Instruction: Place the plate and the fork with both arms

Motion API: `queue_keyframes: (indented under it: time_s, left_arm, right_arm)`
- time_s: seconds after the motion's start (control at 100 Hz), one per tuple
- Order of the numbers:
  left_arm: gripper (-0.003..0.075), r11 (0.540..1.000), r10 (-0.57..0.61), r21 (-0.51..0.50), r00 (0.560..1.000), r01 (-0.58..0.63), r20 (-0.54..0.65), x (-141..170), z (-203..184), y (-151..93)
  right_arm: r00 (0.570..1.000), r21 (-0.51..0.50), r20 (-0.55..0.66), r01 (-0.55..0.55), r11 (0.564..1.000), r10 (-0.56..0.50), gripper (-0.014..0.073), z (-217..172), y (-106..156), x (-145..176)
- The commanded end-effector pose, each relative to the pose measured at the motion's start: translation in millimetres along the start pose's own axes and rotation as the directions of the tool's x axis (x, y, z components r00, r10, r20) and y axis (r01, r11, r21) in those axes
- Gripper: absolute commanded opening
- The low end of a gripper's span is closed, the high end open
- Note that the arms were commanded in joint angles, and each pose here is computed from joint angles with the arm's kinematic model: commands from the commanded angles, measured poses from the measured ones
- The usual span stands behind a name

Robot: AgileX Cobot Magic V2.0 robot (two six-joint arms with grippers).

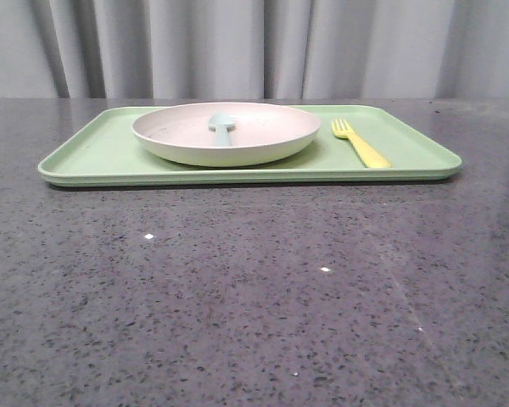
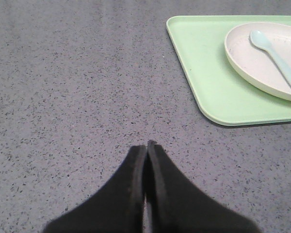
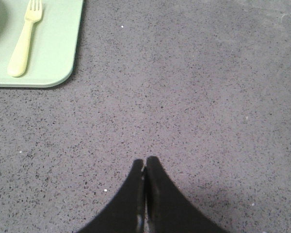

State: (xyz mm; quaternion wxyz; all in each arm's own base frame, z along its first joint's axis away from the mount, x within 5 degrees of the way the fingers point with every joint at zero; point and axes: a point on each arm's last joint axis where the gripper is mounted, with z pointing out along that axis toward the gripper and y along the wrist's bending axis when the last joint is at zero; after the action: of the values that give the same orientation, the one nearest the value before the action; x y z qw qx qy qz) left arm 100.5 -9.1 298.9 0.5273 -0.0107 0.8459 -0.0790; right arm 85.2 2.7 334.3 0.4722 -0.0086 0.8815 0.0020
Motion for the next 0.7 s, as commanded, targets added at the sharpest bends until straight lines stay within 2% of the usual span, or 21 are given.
queue_keyframes:
  time_s: [0.0,0.24,0.39,0.55,0.69]
  left_arm:
    - [-0.0020,1.000,-0.024,-0.003,0.995,0.025,0.093,-14,-4,-1]
    - [-0.0020,1.000,-0.022,-0.004,0.995,0.023,0.092,-14,-4,0]
    - [-0.0020,0.999,0.030,-0.033,0.994,-0.026,0.108,-14,-3,2]
    - [-0.0020,0.993,0.111,-0.053,0.974,-0.102,0.198,-12,-2,2]
    - [-0.0020,0.980,0.201,-0.068,0.932,-0.189,0.303,-2,-5,1]
  right_arm:
    - [0.996,0.015,0.090,0.025,1.000,-0.026,-0.0119,-5,-1,-12]
    - [0.996,0.015,0.090,0.025,1.000,-0.026,-0.0119,-5,-1,-12]
    - [0.996,0.015,0.090,0.025,1.000,-0.026,-0.0119,-5,-1,-12]
    - [0.996,0.015,0.090,0.025,1.000,-0.026,-0.0119,-5,-1,-12]
    - [0.996,0.015,0.090,0.025,1.000,-0.026,-0.0119,-5,-1,-12]
